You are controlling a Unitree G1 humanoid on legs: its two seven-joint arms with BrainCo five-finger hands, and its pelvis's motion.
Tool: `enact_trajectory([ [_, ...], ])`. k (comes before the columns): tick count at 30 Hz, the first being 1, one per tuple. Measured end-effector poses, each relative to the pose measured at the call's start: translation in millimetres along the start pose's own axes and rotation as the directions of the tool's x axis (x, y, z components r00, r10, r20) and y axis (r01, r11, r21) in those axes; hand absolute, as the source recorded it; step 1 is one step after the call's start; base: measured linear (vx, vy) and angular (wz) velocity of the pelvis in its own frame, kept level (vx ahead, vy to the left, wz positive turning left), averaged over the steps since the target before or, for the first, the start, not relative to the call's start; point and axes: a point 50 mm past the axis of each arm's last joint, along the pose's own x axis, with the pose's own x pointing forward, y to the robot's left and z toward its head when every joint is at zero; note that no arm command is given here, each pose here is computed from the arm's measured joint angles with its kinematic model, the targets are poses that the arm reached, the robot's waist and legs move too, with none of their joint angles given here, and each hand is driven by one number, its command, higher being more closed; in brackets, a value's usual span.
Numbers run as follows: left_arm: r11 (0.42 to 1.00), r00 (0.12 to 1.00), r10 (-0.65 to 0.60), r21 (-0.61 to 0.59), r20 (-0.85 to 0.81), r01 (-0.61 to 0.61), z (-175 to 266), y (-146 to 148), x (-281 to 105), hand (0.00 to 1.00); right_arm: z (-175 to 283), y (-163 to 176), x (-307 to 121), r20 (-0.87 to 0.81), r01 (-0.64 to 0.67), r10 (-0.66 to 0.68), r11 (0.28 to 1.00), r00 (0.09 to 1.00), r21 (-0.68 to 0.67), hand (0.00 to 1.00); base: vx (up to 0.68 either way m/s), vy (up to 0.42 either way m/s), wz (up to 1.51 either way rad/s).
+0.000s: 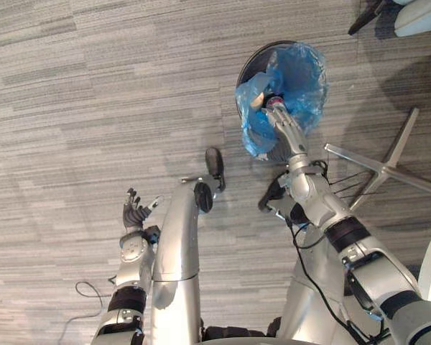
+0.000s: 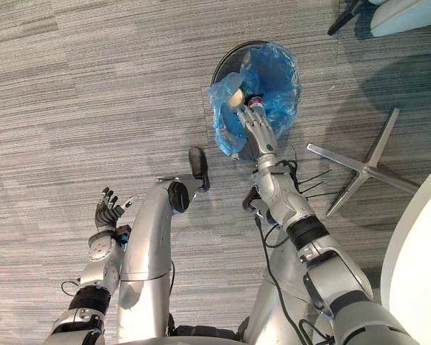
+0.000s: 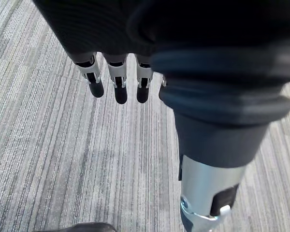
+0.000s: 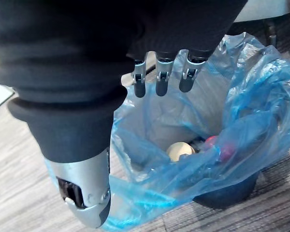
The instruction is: Gather rubbish on tea table into small bin, then transfer packed bag to large trash can.
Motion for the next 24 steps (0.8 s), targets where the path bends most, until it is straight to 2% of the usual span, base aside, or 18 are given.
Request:
enact_trajectory([
  [4,1.000,1.000,-0.014,-0.003,-0.003,0.014,1,-7,2,0.00,-11,8,3,-0.066,-0.088,0.086,0.996,0.994,-0.026,1.00,-0.06,0.024,0.20],
  [11,1.000,1.000,-0.030,-0.005,0.004,0.030,4,-10,4,0.00,-7,-2,9,-0.096,-0.041,0.057,0.986,0.994,0.164,1.00,-0.08,0.018,0.03],
  [17,0.999,0.999,-0.034,-0.006,0.005,0.034,4,-11,4,0.00,3,-14,5,-0.088,0.050,-0.020,0.934,0.996,0.353,1.00,-0.09,0.029,-0.02],
  [20,0.998,0.999,-0.054,-0.009,-0.003,0.054,4,-13,4,0.00,8,-19,0,-0.098,0.104,-0.064,0.868,0.993,0.486,1.00,-0.08,0.019,-0.01],
  [23,0.998,0.999,-0.052,-0.023,-0.011,0.052,3,-14,3,0.00,9,-14,-10,-0.141,0.142,-0.067,0.759,0.988,0.636,1.00,-0.08,0.012,0.05],
  [24,0.998,0.999,-0.048,-0.032,-0.013,0.047,2,-14,2,0.00,8,-6,-20,-0.165,0.149,-0.044,0.692,0.985,0.706,1.00,-0.08,-0.008,0.11],
])
